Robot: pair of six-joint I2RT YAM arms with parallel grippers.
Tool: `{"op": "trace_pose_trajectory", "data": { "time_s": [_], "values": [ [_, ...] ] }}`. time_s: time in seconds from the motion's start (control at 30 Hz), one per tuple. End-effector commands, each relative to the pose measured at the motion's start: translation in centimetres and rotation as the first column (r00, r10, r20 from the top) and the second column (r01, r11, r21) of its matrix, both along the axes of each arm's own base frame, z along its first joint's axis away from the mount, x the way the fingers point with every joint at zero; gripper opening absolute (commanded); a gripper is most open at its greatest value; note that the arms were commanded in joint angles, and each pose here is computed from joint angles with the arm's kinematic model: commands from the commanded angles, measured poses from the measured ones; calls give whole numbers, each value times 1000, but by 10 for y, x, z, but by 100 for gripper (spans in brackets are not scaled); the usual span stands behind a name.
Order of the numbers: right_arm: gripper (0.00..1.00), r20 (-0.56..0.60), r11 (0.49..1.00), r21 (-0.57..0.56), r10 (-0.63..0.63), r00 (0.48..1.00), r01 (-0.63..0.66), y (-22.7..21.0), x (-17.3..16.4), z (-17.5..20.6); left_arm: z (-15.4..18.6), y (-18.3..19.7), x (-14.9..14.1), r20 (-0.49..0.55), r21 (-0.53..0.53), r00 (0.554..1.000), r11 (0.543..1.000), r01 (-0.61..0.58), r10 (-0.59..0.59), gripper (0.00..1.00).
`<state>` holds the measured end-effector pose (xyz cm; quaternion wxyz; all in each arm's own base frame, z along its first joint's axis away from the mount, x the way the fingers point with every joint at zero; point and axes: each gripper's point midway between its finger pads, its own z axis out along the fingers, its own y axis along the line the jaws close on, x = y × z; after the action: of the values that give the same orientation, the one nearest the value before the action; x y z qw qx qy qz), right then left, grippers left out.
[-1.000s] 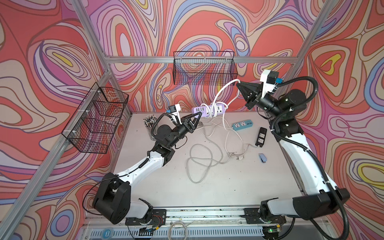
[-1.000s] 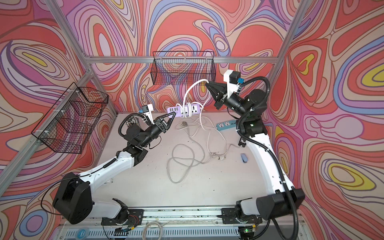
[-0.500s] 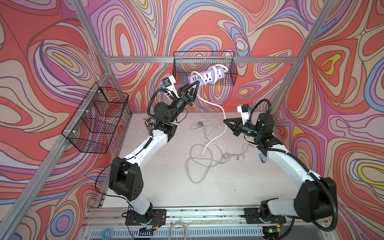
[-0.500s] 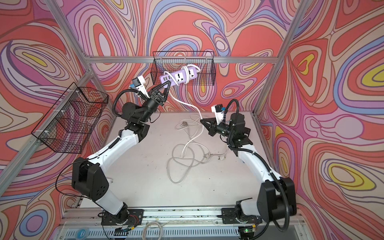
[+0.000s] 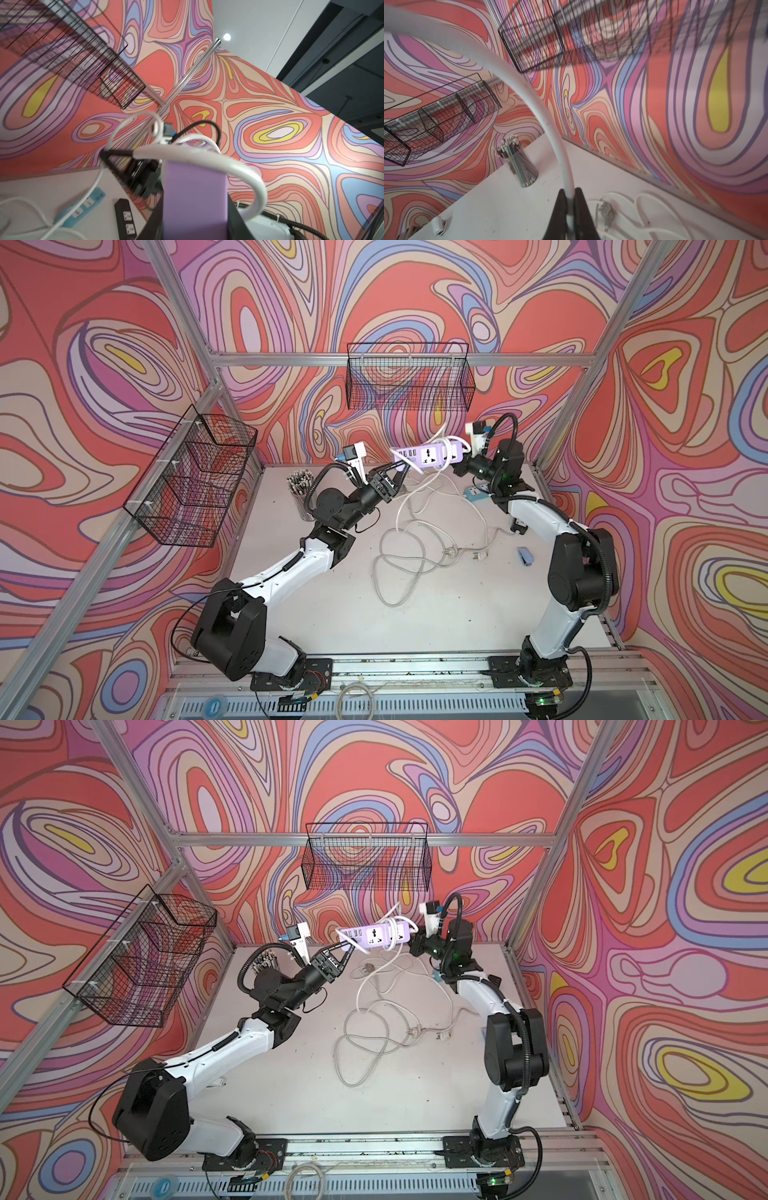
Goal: Unwrap the cord wrapped around the power strip
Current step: Unwrap the power cord from the power strip.
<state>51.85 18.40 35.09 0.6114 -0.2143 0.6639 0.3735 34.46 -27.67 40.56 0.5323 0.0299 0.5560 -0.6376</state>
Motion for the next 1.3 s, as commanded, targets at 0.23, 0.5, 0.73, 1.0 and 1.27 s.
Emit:
{"op": "trace_pose_trajectory", "data": {
  "time_s": [0.23,0.5,0.73,1.0,1.27],
  "values": [
    [0,301,998,-1,-60,952,64,-27,-55,172,-57,23,-6,-34,54,994,993,-101,103,0],
    [0,336,987,-47,-132,933,156,-48,-125,197,-66,41,37,13,68,980,977,-201,200,0],
    [0,169,975,-80,-194,966,210,-61,-143,127,19,79,84,229,15,917,941,-339,327,0],
    [0,-94,983,-69,-176,980,170,-56,-118,12,125,88,82,409,-98,846,939,-331,341,0],
    [0,-257,984,-36,-179,950,176,-52,-50,-86,153,71,43,360,-188,910,971,-144,205,0]
  ]
}}
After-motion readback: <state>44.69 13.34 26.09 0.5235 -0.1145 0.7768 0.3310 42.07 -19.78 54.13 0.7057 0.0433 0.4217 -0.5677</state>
